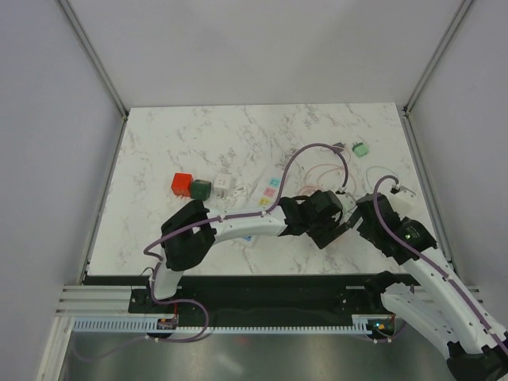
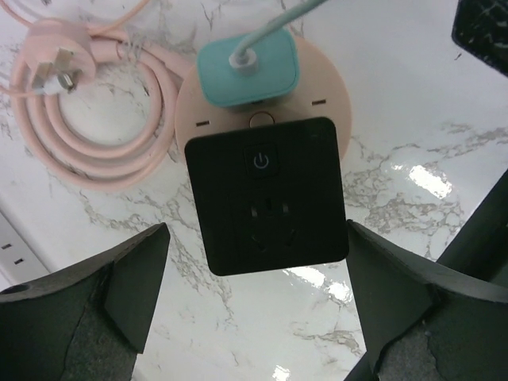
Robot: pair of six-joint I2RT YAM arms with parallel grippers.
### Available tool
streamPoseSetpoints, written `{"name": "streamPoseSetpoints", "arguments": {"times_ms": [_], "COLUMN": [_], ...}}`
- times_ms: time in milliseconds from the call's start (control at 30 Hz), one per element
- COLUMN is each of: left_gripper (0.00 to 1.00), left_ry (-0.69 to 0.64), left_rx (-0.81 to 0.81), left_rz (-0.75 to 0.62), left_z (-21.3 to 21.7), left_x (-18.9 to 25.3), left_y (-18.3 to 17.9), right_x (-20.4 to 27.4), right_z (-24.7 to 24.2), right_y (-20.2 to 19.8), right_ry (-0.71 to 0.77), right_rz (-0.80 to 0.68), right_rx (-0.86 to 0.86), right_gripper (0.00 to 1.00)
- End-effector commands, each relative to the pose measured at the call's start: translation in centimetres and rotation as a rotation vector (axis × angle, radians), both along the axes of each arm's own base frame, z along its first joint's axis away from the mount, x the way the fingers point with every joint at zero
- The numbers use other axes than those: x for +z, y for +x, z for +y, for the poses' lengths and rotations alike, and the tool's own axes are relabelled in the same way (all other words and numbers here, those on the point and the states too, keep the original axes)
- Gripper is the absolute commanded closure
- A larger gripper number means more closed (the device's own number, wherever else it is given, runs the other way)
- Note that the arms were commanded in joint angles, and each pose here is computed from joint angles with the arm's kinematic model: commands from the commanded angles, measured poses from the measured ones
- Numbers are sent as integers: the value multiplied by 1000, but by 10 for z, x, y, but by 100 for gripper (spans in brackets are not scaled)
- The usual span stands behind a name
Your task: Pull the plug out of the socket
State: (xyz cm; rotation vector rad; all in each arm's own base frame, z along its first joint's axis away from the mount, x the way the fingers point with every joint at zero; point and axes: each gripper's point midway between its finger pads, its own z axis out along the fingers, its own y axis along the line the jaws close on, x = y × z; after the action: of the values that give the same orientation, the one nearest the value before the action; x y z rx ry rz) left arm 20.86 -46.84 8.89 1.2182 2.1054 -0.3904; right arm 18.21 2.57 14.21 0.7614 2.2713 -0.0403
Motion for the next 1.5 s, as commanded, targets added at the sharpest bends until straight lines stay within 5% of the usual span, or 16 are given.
{"name": "streamPoseSetpoints", "arguments": {"times_ms": [0,267,433,533,567,600,733,1467], "left_gripper": [5,23,54,45,39,22,3,8], "left_ry": [-20,-71,-139,-151,-150,-154,-163,-179], "left_rx": [-19,-8,22,4,-1,-2,6,-1], "left_rz": [-45,15,31,31,33,28,10,50], "left_z": [-12,-16,-17,-16,-15,-13,-7,-30], "left_x": [7,1,12,17,16,20,23,13], "left_y": [9,14,21,19,17,17,17,30], "right_x": [-22,-31,-32,-24,-20,-12,7,-18], "right_z": [15,10,10,7,5,4,-9,-3], "right_y": [-8,-14,-16,-15,-14,-13,-9,-20], "right_ry": [79,75,73,61,51,44,-27,87], "right_rz": [53,66,78,75,65,54,49,108], "right_rx": [28,-2,-5,-11,-14,-13,-37,-38], "right_gripper": [11,11,11,11,11,10,9,10]}}
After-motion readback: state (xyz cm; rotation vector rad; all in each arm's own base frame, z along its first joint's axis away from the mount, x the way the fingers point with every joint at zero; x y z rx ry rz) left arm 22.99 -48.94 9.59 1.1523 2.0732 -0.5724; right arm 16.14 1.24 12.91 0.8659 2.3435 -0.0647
